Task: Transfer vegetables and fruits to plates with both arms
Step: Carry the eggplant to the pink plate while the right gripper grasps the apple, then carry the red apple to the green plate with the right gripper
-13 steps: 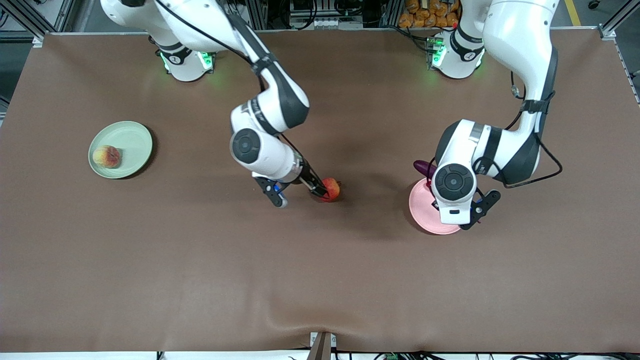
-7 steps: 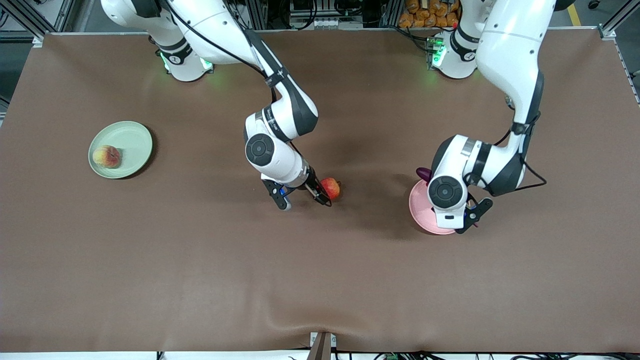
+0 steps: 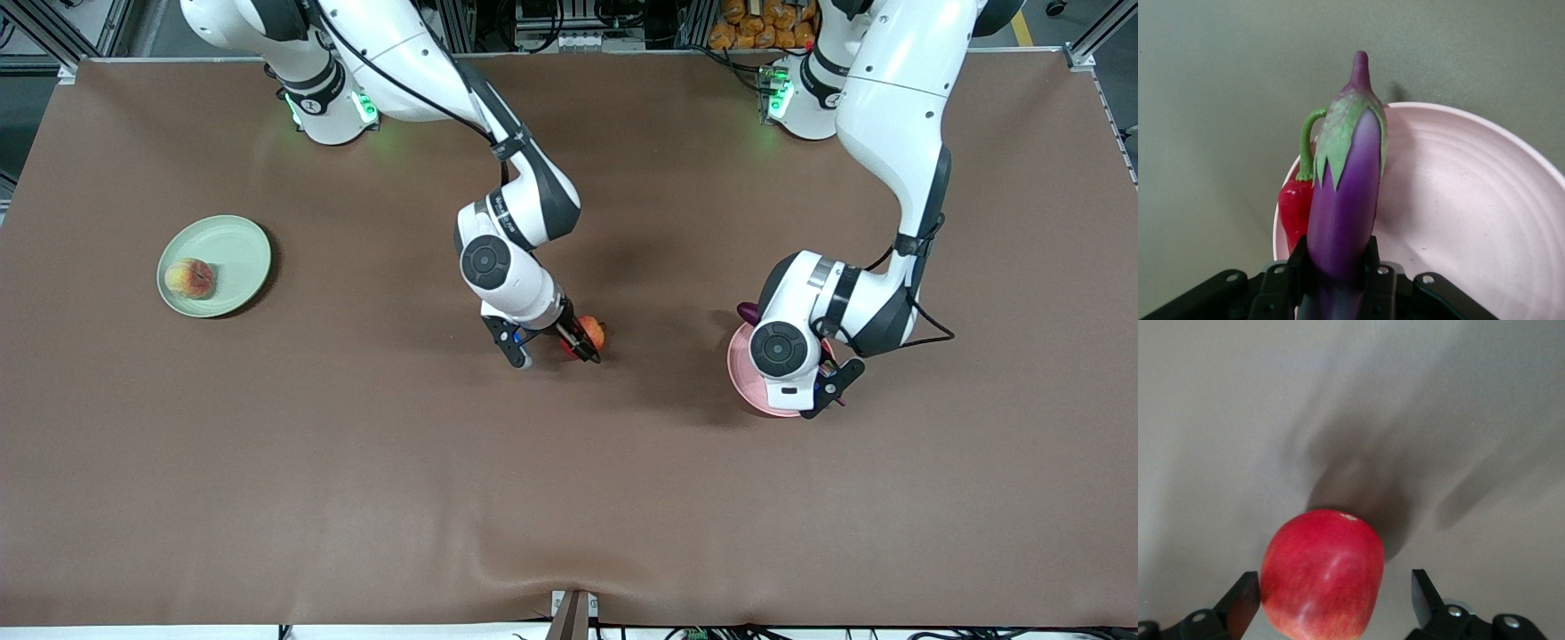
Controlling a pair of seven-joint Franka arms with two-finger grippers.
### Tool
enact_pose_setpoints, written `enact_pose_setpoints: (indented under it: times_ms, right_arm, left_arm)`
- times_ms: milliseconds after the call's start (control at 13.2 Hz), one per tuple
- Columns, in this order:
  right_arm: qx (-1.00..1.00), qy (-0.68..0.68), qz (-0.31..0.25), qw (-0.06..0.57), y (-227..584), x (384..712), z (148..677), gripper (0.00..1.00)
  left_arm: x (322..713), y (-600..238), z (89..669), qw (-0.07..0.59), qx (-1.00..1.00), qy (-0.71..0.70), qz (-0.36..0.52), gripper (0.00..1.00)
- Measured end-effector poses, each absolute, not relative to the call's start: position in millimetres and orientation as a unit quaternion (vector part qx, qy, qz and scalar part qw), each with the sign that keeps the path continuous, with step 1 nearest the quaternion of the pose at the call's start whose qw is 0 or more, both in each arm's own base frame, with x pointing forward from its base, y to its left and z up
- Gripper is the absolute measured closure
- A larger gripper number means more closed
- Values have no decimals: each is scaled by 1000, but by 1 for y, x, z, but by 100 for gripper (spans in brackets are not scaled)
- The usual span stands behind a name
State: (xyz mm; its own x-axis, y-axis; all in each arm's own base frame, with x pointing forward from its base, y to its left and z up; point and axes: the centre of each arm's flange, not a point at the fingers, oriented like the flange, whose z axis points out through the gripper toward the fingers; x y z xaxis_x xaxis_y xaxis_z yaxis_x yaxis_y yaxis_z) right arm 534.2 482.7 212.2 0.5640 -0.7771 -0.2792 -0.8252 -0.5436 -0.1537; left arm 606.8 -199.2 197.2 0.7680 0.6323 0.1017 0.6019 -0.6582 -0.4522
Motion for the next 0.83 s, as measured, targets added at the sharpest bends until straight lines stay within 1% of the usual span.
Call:
enact_pose_setpoints:
  times_ms: [151,227,302,378,680,831]
  right_arm:
    - [-876,455,87,137,489,533,211,0]
    - [-876,455,86,139,491,534,211,7]
    - [-874,458,86,140,492,534,213,20]
    - [-872,460,86,141,494,534,214,25]
    - [-872,459,79,147,497,533,214,26]
    - [-874,459,87,133,492,537,216,26]
  left_arm:
    - [611,-202,202,230,-910,-343,25,64]
    - [613,-203,205,228,-908,-350,21,64]
    - [615,-203,206,227,-905,-359,17,64]
    - [615,-204,207,226,-903,-365,14,64]
    - [618,-207,204,216,-891,-398,-1,64]
    - [620,-209,201,207,-885,-418,-12,64]
